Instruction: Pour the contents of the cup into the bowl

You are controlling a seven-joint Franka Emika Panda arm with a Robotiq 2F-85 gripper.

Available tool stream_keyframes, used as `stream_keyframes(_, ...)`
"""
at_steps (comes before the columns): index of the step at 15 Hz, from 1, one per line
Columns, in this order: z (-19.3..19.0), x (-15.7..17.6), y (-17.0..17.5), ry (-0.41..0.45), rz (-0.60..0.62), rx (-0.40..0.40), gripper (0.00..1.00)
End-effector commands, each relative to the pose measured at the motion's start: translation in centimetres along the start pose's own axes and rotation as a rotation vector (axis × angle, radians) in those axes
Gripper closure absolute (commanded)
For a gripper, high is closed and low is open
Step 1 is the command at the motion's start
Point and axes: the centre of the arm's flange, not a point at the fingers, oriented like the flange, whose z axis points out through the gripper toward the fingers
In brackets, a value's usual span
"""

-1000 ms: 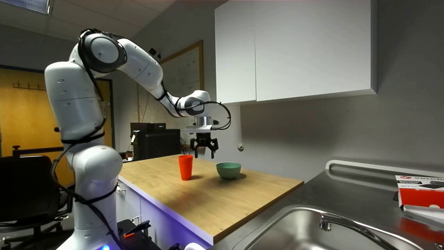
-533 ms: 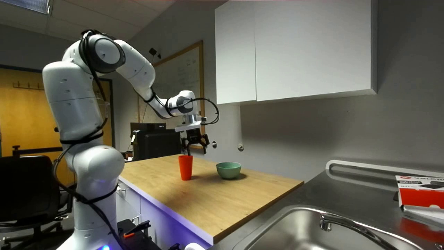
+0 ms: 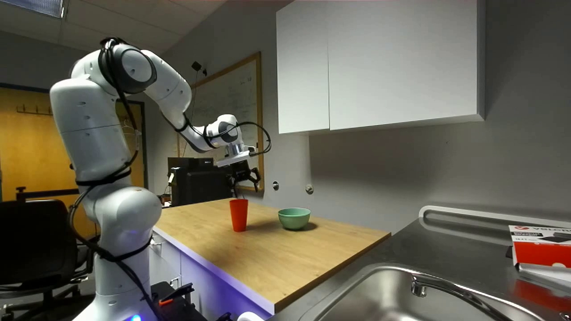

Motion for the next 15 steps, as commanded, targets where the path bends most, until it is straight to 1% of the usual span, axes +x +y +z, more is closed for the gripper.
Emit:
stream_keyframes(1, -1.6, 0.9, -2.6, 0.005, -0.038, -0.021, 0.0)
stream_keyframes(4, -1.6, 1.6, -4.9, 0.006, -0.086, -0.022, 0.0)
stream_keyframes(7, -1.2, 2.1, -6.0, -0.002, -0.11, -0.019, 0.0)
stream_keyframes(15, 1.9, 2.6, -4.8, -0.063, -0.061, 0.084, 0.0)
